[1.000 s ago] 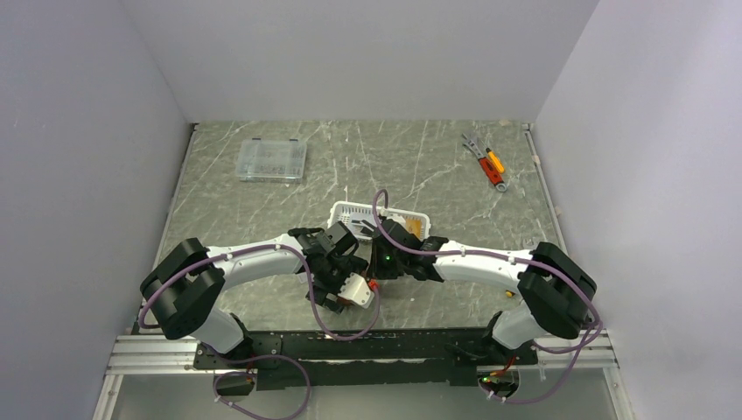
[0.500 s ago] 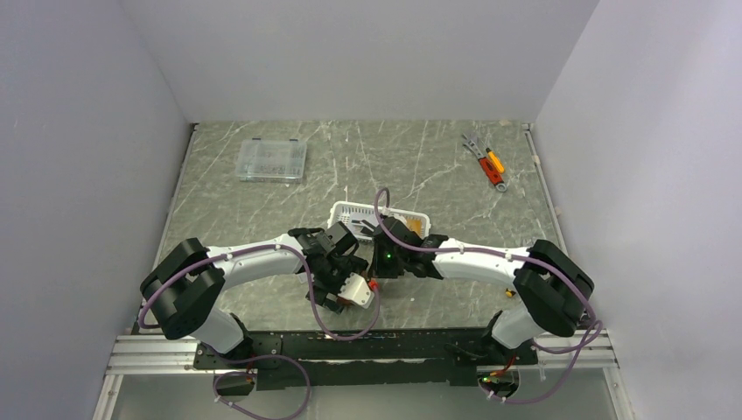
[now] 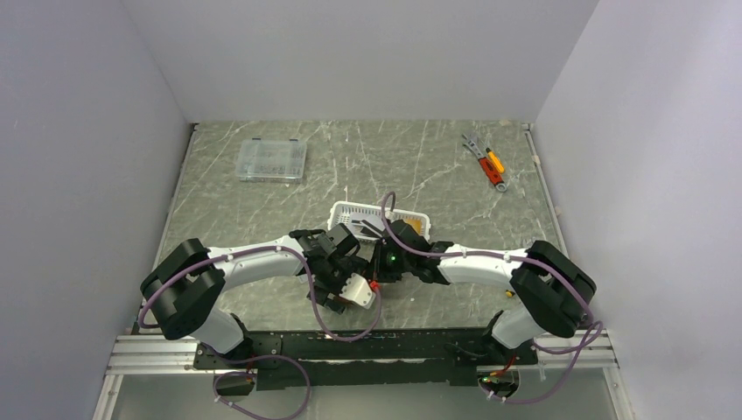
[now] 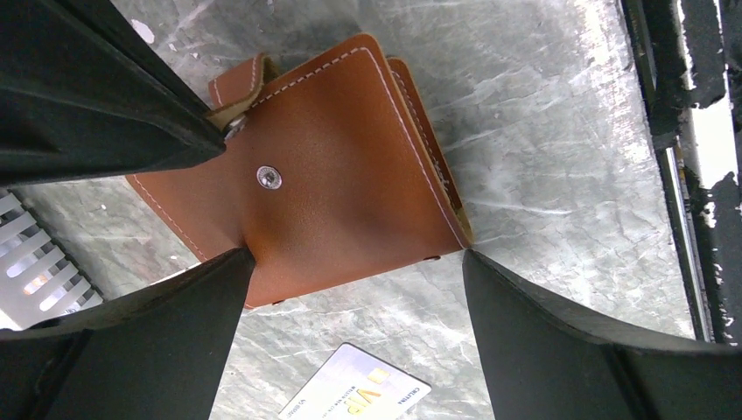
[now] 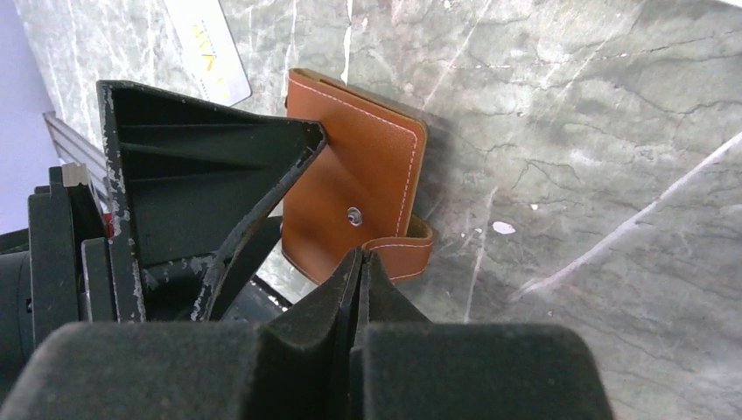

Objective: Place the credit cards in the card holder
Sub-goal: Close the card holder at the center of the board.

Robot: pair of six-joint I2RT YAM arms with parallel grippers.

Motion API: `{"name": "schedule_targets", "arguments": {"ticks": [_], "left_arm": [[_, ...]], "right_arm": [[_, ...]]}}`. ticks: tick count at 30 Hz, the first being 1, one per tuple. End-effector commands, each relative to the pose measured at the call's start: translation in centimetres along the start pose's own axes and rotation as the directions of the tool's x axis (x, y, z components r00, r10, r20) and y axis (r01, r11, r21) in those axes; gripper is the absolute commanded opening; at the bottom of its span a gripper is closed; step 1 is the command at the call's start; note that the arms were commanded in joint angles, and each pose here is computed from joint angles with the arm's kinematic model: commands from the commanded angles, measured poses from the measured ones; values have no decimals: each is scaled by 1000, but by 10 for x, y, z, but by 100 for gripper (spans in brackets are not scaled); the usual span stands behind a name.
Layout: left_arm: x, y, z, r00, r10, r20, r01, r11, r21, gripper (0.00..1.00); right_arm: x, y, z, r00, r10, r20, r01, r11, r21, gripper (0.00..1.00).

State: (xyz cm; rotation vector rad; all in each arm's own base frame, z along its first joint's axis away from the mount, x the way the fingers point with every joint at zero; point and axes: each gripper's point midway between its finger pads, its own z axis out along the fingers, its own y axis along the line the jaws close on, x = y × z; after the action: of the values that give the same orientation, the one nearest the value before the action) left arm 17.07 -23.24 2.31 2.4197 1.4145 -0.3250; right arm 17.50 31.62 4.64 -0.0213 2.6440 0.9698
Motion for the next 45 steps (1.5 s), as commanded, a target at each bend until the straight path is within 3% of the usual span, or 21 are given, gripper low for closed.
{"name": "schedule_targets", "arguments": {"ticks": [1,22,39,45], "left_arm": [[11,-8,6,998,-33,-44,34,999,21,99],[3,-10,4,998,-53,-24,54,998,39,99],[-3,-12,2,998,-61,0,61,997,49,99],[-5,-13,1,998,-69,10,68,996,56,99]], "right_arm": [[-7,26,-7,1000,14,3,-13,992,-128,0],[1,23,9,994,70,-87,-84,982,-170,0],[-6,14,21,993,93,-69,-100,989,-106,0],[-14,7,18,995,100,-5,-101,993,-55,0]]}}
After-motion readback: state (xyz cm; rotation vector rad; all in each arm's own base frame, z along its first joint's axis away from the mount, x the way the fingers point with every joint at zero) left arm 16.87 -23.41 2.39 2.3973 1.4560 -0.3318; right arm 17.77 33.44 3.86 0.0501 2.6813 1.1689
